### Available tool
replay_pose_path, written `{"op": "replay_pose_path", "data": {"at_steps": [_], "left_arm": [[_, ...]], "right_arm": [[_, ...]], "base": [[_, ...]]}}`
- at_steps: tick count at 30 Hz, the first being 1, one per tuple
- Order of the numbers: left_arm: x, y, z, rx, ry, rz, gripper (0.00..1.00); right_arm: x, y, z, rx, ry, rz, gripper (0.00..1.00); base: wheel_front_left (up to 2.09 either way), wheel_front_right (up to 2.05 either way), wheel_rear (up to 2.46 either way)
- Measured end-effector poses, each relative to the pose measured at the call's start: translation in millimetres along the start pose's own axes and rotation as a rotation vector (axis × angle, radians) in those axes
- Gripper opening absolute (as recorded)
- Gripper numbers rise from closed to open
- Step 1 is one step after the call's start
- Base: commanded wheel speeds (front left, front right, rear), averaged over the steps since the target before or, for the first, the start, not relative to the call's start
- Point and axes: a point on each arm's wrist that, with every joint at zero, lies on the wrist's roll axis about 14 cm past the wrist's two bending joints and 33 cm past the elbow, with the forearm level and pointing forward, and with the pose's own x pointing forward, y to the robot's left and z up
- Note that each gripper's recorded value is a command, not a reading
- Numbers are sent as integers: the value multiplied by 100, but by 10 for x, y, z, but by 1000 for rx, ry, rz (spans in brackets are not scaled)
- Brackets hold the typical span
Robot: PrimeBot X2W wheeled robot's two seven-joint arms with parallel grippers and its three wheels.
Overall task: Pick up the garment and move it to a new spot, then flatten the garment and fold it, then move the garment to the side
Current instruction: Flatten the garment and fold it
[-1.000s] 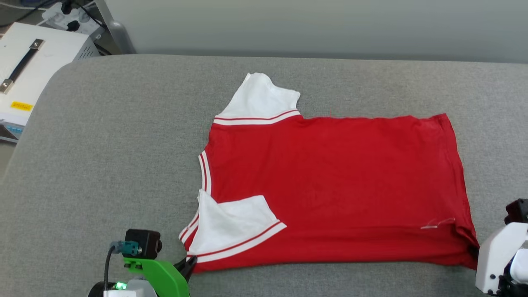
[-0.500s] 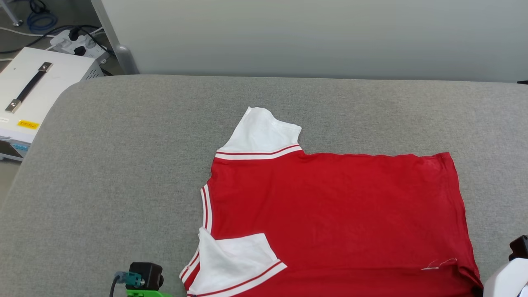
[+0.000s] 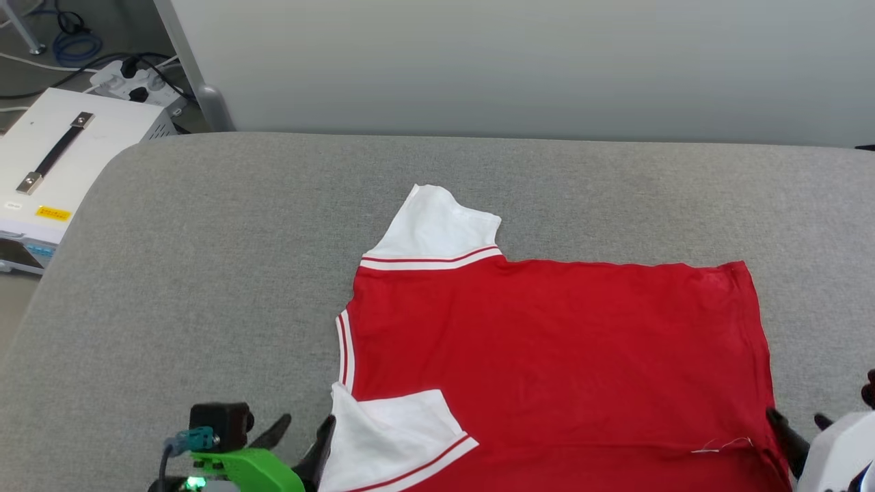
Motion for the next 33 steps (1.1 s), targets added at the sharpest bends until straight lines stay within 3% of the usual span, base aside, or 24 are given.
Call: {"op": "replay_pose_path", "data": {"at_steps": [6, 14, 26, 33], "left_arm": [[-14, -109, 599, 46, -268, -50, 100], [-92, -172, 1226, 74, -524, -37, 100], [-52, -256, 1346, 82, -641, -61, 100], [220, -311, 1181, 122, -569, -124, 100]], "right_arm": [[-127, 155, 737, -83, -350, 45, 100], [-286, 424, 1103, -124, -613, 116, 100], [-327, 607, 1132, -71, -751, 160, 100], [-208, 603, 1059, -43, -729, 154, 100]], "base": [[0, 0, 0], [0, 0, 0], [0, 0, 0], [0, 0, 0]]}}
